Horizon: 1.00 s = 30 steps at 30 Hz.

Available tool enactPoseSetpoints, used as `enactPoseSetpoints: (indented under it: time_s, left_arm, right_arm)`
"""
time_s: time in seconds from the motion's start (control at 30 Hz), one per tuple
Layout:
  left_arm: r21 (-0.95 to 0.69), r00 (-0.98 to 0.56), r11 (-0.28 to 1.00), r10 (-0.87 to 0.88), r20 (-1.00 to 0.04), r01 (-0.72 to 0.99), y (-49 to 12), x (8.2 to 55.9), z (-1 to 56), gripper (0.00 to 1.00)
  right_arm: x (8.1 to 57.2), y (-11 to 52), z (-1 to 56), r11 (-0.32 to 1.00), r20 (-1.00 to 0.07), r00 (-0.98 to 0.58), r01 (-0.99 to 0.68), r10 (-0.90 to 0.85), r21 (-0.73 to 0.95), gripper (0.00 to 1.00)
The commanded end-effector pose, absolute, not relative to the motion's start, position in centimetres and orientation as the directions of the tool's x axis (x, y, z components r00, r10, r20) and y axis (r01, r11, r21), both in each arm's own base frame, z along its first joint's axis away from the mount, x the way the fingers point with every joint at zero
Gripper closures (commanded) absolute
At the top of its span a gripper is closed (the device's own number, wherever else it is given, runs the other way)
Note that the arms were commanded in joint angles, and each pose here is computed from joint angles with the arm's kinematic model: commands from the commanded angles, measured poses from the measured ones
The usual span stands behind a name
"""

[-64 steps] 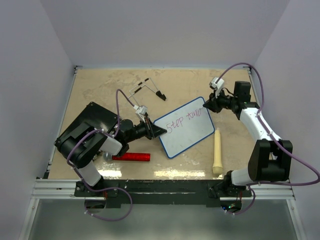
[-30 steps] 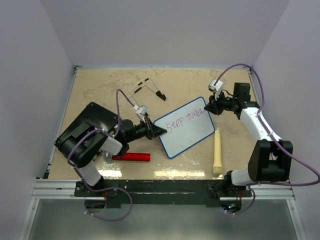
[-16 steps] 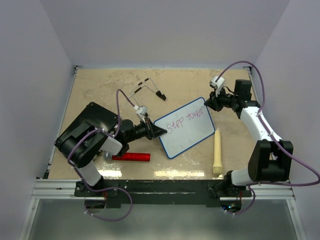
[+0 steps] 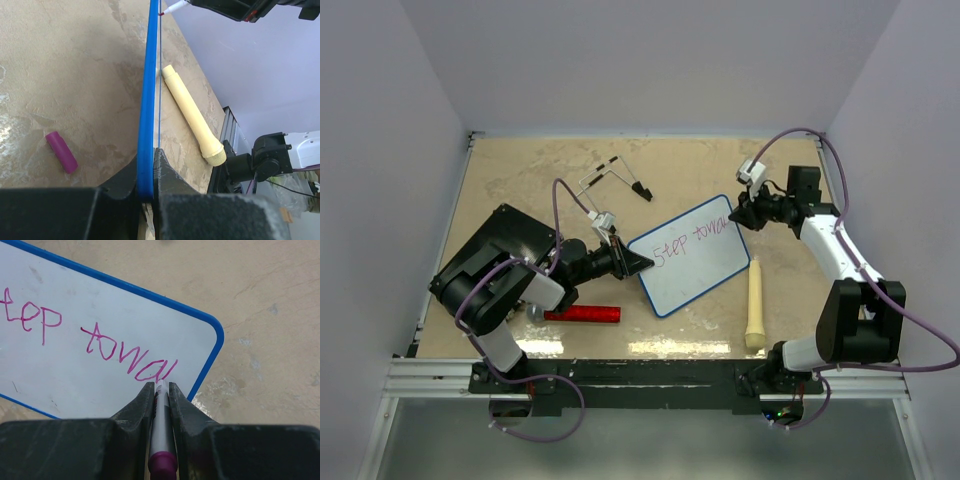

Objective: Write a sentence on the whiteboard

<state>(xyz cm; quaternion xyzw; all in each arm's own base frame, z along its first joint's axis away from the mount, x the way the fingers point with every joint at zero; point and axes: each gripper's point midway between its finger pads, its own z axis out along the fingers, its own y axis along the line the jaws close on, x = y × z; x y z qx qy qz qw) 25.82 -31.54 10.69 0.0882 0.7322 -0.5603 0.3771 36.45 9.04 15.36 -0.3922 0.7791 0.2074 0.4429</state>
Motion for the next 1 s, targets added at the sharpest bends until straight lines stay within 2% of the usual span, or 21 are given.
enactPoseSetpoints:
  time_s: [0.0, 0.97]
  left_arm:
    - [-0.696, -0.634, 0.316, -0.288, -0.718, 0.645, -32.2, 25.8, 12.4, 1.0]
    - [-0.697, -0.635, 0.316, -0.286, -0.717, 0.644, -32.1, 25.7, 12.2, 1.0]
  right_arm:
    - [35.8, 9.0, 14.9, 0.589, -0.841, -0.298, -0.807, -0.451, -0.03, 1.0]
    - [39.4, 8.7, 18.5, 0.659, -0.896, -0.237, -0.748, -0.375, -0.077, 1.0]
